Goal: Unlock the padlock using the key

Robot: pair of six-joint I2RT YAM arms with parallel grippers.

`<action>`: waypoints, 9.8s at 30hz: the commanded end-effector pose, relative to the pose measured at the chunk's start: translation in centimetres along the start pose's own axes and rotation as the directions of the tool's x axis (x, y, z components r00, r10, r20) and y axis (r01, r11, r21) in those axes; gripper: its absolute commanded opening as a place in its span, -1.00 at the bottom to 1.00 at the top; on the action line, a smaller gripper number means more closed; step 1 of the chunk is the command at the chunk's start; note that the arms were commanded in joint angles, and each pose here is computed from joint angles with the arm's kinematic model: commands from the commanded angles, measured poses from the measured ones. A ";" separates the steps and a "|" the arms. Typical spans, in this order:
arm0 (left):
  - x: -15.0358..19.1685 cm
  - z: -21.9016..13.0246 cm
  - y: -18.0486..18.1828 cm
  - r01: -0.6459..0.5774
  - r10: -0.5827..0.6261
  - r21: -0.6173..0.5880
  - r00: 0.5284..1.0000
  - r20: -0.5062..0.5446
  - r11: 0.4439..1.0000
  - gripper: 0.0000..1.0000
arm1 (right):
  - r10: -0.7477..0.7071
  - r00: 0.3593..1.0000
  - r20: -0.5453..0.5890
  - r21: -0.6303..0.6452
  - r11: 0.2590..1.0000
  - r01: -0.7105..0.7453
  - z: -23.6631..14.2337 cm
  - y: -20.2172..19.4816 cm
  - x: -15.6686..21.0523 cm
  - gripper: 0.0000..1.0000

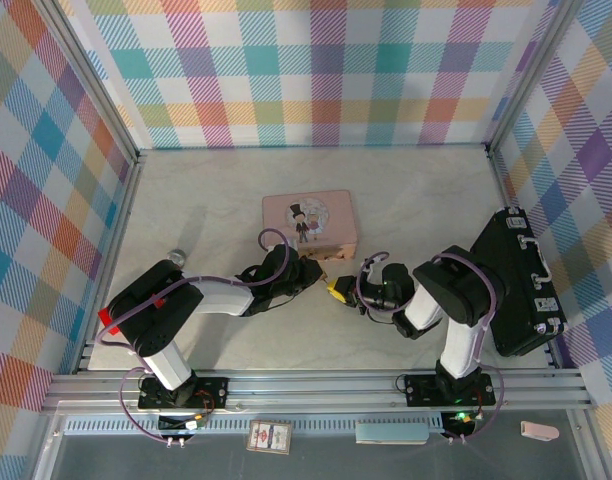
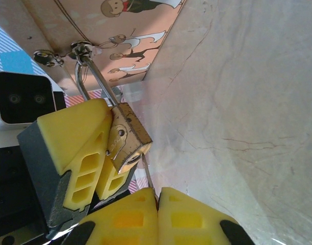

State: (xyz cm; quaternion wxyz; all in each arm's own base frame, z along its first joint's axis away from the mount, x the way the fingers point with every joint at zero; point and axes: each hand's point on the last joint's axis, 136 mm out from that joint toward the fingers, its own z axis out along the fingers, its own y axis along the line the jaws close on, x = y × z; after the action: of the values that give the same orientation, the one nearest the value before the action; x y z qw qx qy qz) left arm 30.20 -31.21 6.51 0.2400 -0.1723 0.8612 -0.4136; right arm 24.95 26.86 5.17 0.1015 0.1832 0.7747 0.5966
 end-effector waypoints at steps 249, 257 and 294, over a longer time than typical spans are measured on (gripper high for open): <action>2.3 -1.6 -4.2 0.069 -0.067 0.038 0.997 -0.034 0.997 -1.00 | -0.981 0.093 -0.170 0.415 0.014 0.909 1.4 1.8 -0.4 -0.76; 2.4 -1.8 -4.2 0.060 -0.059 0.033 0.998 -0.030 0.998 -1.00 | -0.977 0.172 -0.124 0.440 0.102 0.892 1.3 2.0 -0.6 -0.94; 2.2 -1.4 -3.3 -0.016 0.014 -0.019 0.998 -0.056 1.000 -1.00 | -0.787 0.617 -0.032 0.445 0.541 0.713 1.0 -1.6 1.4 -1.00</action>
State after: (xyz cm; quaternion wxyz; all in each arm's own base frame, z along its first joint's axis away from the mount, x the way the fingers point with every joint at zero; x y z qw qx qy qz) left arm 27.82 -31.76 6.85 0.2193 -0.1757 0.8841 -0.3733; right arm 23.25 28.71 3.77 0.3709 -0.1474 0.8684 0.2942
